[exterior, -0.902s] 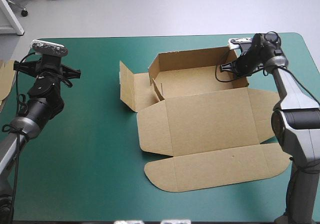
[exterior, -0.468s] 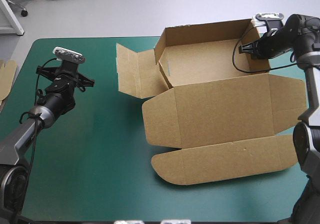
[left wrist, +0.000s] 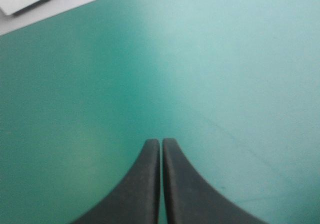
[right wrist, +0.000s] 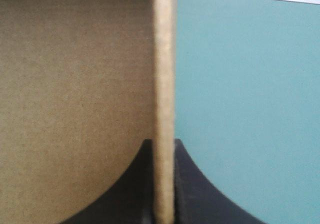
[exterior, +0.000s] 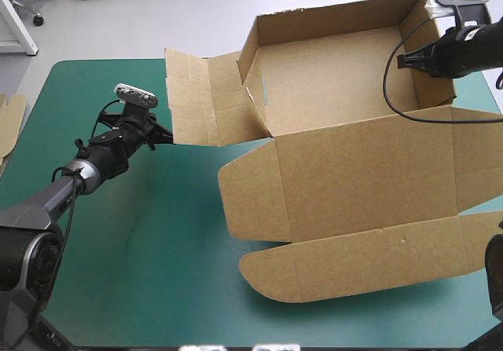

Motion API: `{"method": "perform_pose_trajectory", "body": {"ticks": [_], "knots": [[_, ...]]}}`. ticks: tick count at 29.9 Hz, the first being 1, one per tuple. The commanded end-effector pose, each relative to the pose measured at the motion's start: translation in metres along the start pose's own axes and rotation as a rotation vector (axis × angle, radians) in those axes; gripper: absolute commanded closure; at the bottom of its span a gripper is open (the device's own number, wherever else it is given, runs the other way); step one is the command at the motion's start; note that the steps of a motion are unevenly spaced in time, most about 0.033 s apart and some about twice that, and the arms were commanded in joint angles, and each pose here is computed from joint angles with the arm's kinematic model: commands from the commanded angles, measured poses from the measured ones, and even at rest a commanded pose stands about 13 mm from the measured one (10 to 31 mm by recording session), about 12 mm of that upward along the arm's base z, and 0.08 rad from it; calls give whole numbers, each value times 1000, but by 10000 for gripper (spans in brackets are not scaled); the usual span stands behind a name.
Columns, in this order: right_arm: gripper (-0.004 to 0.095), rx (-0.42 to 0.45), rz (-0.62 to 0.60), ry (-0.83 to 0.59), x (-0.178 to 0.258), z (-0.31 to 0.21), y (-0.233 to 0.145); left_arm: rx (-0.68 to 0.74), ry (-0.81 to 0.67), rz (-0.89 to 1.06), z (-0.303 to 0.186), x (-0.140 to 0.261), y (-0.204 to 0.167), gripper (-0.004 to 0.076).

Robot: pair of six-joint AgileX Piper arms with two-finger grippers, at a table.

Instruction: Fold the box

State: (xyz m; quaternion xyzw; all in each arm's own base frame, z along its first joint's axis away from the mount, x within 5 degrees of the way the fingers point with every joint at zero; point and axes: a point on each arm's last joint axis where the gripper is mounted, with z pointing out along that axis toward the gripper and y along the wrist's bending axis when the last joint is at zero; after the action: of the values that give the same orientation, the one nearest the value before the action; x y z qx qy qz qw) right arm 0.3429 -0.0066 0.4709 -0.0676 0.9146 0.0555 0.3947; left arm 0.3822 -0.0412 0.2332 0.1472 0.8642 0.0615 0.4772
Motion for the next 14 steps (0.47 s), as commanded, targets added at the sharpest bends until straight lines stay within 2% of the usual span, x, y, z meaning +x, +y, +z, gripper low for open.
{"method": "perform_pose_trajectory", "body": {"ticks": [1, 6, 14], "knots": [[936, -10, -3, -134, -4, -52, 11, 119, -76, -153, -2, -15, -10, 719], [936, -2, -5, -173, -3, -70, 14, 248, -87, -339, 1, -15, -21, 719], [942, -37, 10, -173, -2, -73, 18, 639, -124, -596, -14, -30, -48, 719]]}}
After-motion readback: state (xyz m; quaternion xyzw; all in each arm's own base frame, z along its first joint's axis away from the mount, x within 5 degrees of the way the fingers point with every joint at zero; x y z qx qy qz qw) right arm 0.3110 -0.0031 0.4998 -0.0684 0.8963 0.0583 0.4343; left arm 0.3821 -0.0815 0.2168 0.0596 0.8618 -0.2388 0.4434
